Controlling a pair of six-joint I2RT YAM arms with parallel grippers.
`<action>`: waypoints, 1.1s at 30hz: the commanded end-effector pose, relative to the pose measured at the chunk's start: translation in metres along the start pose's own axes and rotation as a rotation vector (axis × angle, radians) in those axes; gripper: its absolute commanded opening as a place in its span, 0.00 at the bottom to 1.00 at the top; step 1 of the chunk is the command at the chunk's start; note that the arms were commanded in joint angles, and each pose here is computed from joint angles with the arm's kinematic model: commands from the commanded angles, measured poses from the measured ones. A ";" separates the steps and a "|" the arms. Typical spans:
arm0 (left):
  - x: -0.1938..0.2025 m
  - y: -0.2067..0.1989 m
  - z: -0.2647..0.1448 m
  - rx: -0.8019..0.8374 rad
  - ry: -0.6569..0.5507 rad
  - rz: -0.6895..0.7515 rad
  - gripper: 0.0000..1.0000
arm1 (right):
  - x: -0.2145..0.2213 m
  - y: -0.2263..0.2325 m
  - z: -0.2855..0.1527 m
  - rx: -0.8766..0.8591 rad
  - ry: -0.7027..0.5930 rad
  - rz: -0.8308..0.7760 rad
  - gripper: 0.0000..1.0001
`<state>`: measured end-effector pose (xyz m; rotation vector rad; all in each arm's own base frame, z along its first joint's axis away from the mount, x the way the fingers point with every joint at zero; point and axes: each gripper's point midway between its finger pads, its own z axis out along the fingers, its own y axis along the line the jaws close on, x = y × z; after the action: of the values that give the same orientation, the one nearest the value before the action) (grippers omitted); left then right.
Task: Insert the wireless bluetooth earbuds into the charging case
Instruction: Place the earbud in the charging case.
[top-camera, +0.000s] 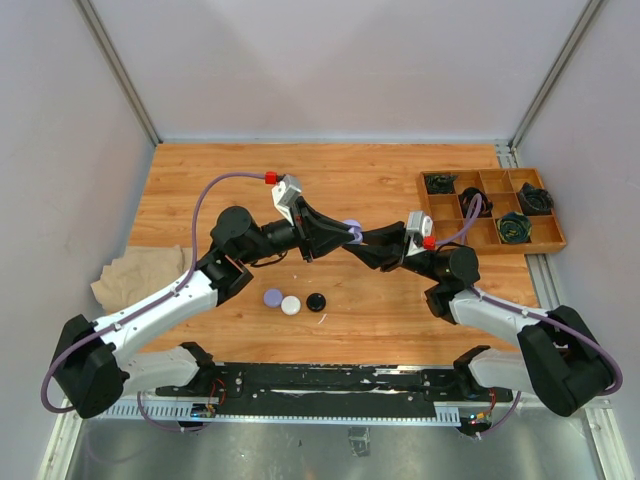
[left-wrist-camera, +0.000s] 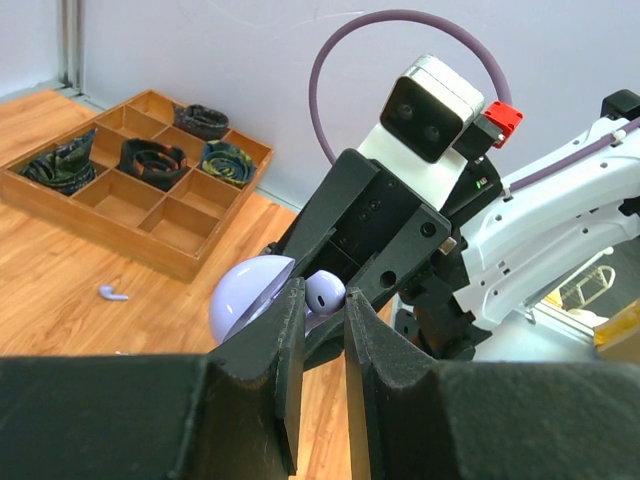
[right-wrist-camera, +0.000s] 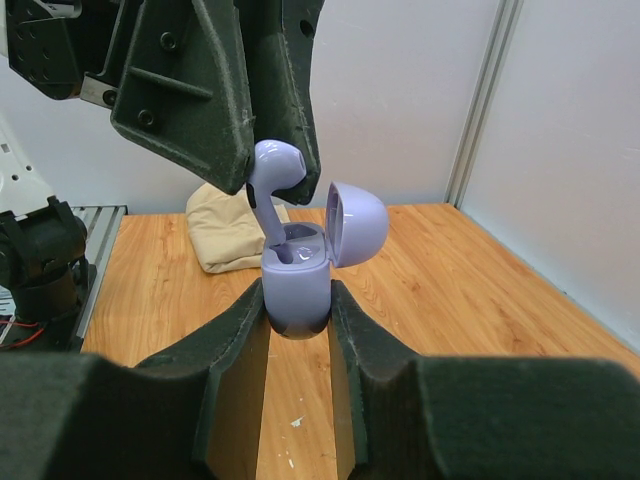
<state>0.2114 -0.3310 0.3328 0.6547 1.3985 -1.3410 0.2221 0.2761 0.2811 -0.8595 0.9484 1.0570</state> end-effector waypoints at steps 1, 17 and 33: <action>-0.003 -0.004 0.003 0.015 -0.022 0.001 0.15 | -0.027 0.003 0.006 -0.027 -0.078 -0.070 0.01; 0.005 0.007 0.004 -0.034 -0.019 -0.049 0.15 | -0.028 0.003 0.004 -0.022 -0.081 -0.078 0.01; 0.013 0.026 -0.004 -0.159 -0.005 -0.079 0.18 | -0.029 0.003 0.002 -0.012 -0.084 -0.081 0.01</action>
<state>0.2215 -0.3294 0.3254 0.5417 1.4549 -1.3365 0.2239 0.2756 0.2809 -0.8506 0.9543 1.0528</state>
